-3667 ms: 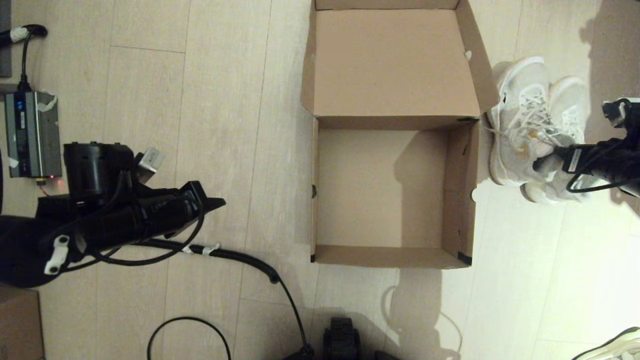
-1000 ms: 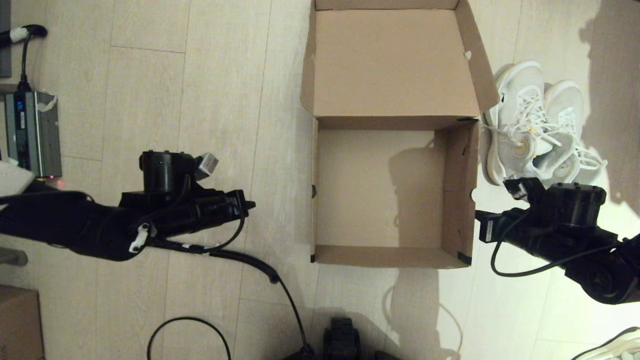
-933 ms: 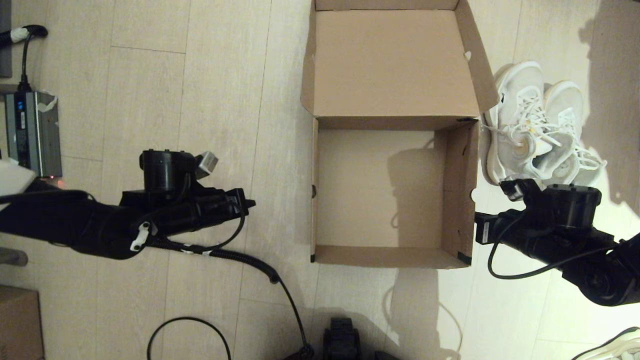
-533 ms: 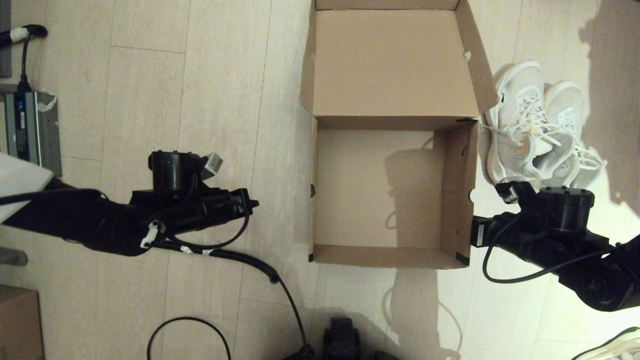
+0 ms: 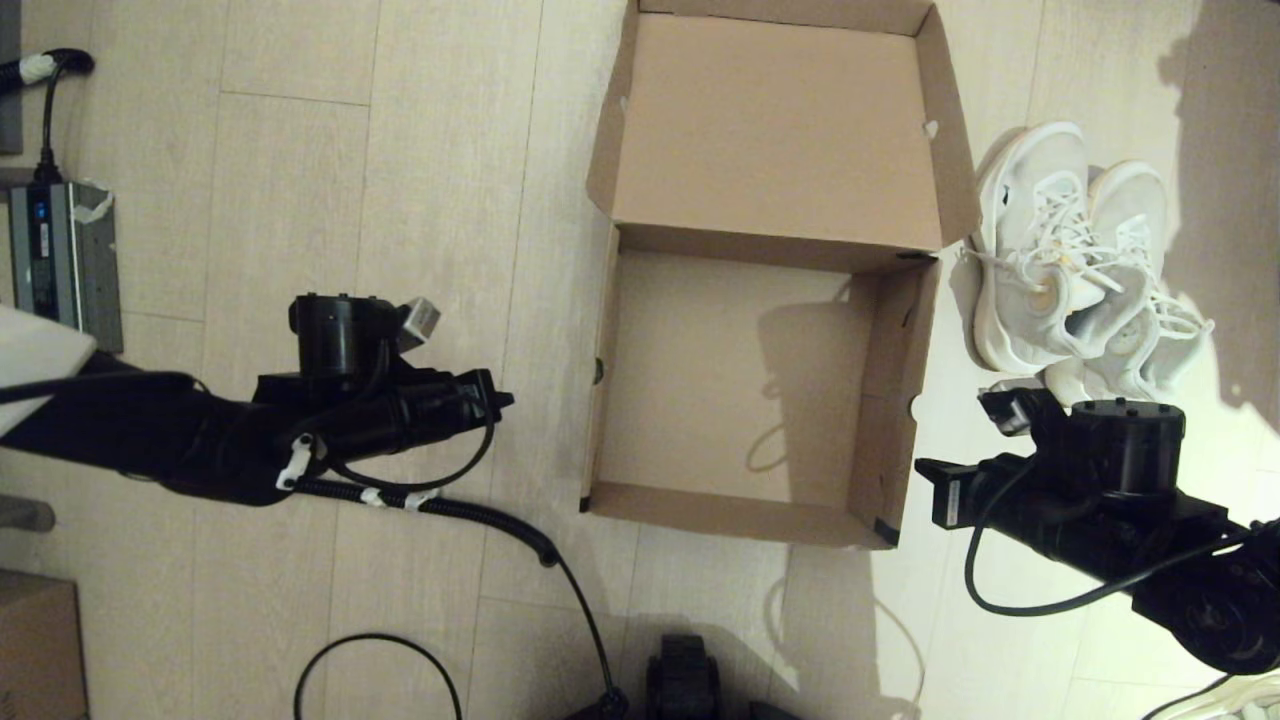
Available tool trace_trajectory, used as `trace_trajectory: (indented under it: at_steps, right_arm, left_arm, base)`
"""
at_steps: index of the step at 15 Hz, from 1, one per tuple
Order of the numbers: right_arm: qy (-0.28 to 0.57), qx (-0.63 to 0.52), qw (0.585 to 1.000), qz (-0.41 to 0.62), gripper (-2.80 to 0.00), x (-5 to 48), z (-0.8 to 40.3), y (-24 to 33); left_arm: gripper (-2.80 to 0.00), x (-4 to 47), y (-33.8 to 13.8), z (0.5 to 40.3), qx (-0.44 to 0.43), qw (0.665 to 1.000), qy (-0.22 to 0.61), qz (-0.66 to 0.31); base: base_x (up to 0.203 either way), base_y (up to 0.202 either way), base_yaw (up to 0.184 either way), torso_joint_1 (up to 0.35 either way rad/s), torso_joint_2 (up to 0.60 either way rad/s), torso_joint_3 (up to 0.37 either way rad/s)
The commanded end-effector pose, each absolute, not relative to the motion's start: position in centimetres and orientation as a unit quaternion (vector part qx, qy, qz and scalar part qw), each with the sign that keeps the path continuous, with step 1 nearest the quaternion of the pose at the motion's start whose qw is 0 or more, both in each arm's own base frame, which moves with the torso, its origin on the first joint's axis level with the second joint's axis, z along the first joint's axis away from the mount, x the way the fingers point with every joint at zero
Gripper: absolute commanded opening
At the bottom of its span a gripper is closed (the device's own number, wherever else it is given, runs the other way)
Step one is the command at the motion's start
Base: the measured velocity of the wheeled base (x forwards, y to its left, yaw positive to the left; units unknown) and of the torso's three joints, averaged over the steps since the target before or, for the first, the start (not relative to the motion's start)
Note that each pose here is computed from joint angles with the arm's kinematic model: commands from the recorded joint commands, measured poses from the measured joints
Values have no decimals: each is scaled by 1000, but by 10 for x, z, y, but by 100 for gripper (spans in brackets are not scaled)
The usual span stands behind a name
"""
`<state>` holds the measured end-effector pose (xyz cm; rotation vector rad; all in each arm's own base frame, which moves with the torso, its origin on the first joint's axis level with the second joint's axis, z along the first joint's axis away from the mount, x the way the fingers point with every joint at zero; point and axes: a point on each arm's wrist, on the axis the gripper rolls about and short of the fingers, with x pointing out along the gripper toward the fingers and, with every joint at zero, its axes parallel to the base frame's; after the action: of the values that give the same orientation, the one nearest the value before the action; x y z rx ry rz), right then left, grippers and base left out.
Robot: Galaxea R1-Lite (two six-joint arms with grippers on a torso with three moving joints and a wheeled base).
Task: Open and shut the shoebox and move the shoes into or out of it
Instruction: Put the shoes out of the shoe box, then close the shoe box
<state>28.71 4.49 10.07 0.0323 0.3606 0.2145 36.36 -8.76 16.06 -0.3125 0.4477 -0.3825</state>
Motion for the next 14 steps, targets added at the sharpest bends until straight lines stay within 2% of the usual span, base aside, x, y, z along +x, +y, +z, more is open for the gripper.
trace_trajectory:
  at_steps: [1, 5, 7, 12, 14]
  right_arm:
    - [173, 16, 980, 97, -280, 286, 103, 39]
    - [162, 15, 984, 75, -280, 292, 108, 27]
    - [126, 14, 990, 55, -280, 307, 126, 24]
    - [75, 14, 997, 24, -280, 343, 210, 13]
    - [67, 27, 997, 1, -280, 358, 234, -4]
  left_arm:
    - [-280, 367, -82, 165, -156, 948, 209, -183]
    - [-280, 384, -78, 177, -160, 953, 182, -180]
    - [-280, 393, -78, 199, -160, 959, 147, -184]
    - [-280, 414, -84, 282, -157, 964, 67, -202]
    - [-280, 430, -90, 298, -156, 963, 36, -215]
  base:
    - [0, 0, 0, 0, 0, 0]
    - [0, 0, 0, 0, 0, 0]
    - [0, 0, 0, 0, 0, 0]
    - [0, 0, 0, 0, 0, 0]
    - [0, 0, 0, 0, 0, 0]
